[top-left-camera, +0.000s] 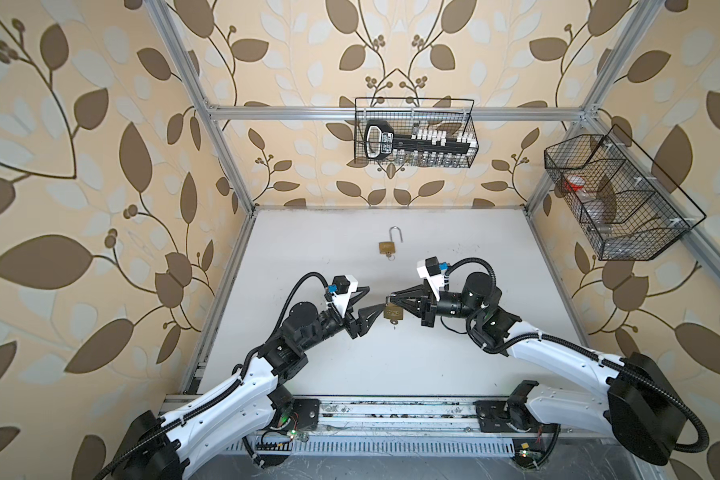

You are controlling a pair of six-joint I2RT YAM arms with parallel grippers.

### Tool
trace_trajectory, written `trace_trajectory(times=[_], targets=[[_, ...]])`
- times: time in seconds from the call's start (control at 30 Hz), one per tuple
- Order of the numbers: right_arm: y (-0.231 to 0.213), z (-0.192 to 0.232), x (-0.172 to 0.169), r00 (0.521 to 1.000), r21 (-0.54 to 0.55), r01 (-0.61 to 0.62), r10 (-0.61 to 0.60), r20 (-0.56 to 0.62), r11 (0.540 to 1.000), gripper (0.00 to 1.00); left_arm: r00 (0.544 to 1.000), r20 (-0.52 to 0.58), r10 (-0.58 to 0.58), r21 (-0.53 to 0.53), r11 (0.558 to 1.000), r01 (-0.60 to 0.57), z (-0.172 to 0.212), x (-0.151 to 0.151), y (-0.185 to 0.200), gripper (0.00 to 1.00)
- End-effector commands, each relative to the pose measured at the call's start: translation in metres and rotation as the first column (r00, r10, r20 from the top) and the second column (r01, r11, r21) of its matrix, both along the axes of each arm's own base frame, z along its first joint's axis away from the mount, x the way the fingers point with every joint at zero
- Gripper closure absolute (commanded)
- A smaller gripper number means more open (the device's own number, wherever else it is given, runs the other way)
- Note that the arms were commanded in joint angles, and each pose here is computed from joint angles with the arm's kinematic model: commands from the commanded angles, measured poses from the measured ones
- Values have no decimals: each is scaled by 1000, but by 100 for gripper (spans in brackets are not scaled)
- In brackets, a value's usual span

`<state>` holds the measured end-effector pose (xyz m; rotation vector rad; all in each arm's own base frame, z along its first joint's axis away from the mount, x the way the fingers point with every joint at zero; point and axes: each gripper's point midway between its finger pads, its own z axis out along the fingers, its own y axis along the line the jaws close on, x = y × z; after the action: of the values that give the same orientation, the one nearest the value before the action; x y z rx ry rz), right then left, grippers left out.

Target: Unlock with the key

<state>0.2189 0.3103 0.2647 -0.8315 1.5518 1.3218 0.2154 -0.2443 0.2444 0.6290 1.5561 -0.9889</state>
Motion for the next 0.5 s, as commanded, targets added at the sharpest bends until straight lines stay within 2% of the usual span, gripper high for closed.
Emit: trace_trajectory(times=[0.0, 0.13, 0.37, 0.47], targets=[[-3, 22, -8, 996, 54, -19, 15, 83, 998, 100, 977, 65, -202, -113, 972, 208, 37, -23, -18, 34], [-6, 25, -5, 996, 61, 4, -9, 87, 998, 100, 953, 26, -301, -110, 947, 302, 33, -31, -30, 39], [-4, 28, 0, 997, 76, 11, -17, 77, 997, 100, 952, 20, -306, -115, 945, 307, 33, -26, -34, 46], [-5, 28, 1, 997, 83, 17, -23, 72, 996, 100, 948, 15, -316, -120, 941, 316, 36, -25, -36, 53]])
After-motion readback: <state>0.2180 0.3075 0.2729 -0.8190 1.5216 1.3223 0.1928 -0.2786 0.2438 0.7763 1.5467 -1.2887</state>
